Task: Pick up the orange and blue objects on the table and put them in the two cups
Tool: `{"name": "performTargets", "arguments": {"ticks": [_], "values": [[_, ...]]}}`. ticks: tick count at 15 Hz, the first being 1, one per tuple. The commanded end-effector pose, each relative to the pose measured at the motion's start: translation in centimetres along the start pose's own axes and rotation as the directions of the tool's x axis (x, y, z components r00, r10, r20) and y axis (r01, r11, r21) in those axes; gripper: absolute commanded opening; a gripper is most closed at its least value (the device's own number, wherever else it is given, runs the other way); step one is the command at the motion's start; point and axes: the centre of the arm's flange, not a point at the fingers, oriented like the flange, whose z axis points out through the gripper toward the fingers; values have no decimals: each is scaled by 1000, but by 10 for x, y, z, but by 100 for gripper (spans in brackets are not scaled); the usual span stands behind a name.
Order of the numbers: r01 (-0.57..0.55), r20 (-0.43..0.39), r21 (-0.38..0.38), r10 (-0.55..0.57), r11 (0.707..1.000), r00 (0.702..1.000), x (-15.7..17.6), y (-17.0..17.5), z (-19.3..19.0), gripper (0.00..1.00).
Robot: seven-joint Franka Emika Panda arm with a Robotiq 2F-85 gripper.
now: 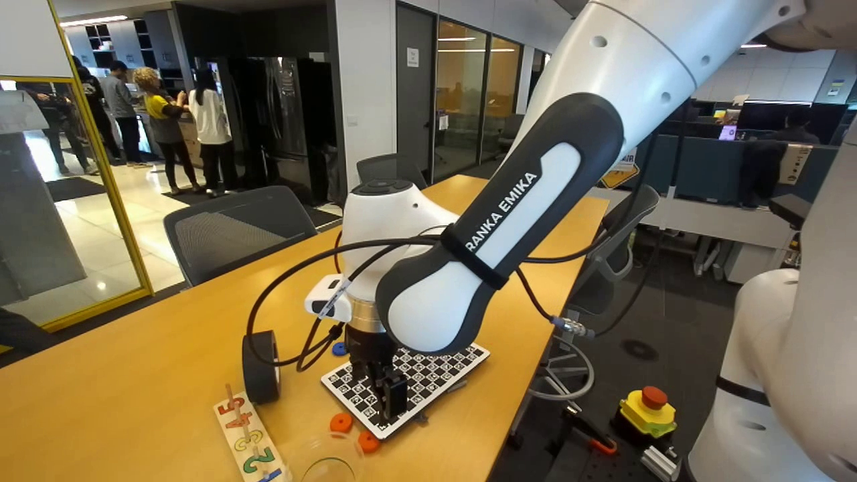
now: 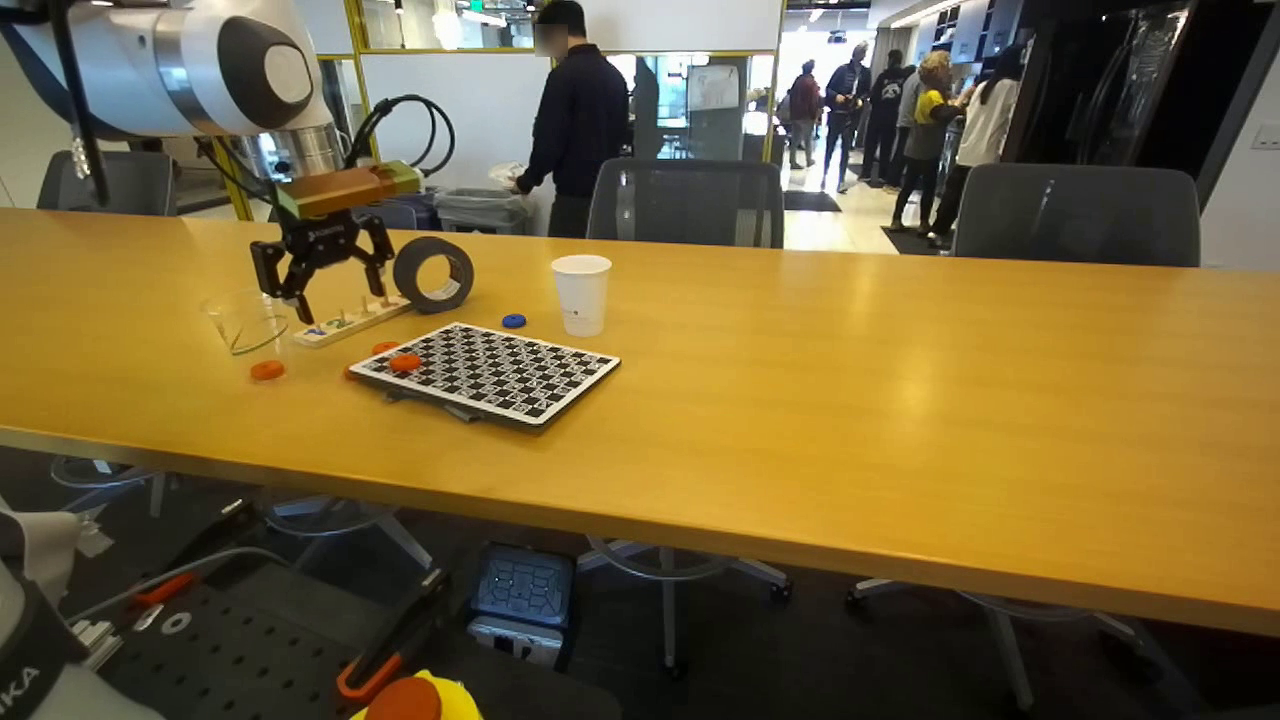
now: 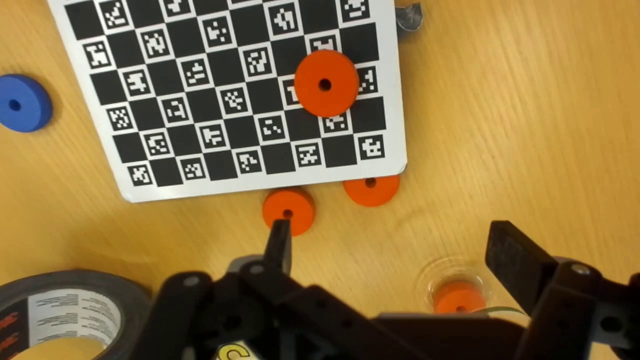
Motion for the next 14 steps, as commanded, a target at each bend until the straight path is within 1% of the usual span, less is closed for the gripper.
{"name": "performTargets", "arguments": {"ticks": [1, 5, 14], "values": [[50, -17, 14, -50, 999, 999, 8, 11, 11, 100], [84, -2, 36, -84, 996, 996, 14, 9, 27, 100], [98, 3, 108, -99, 989, 995, 22, 6, 61, 100]]}}
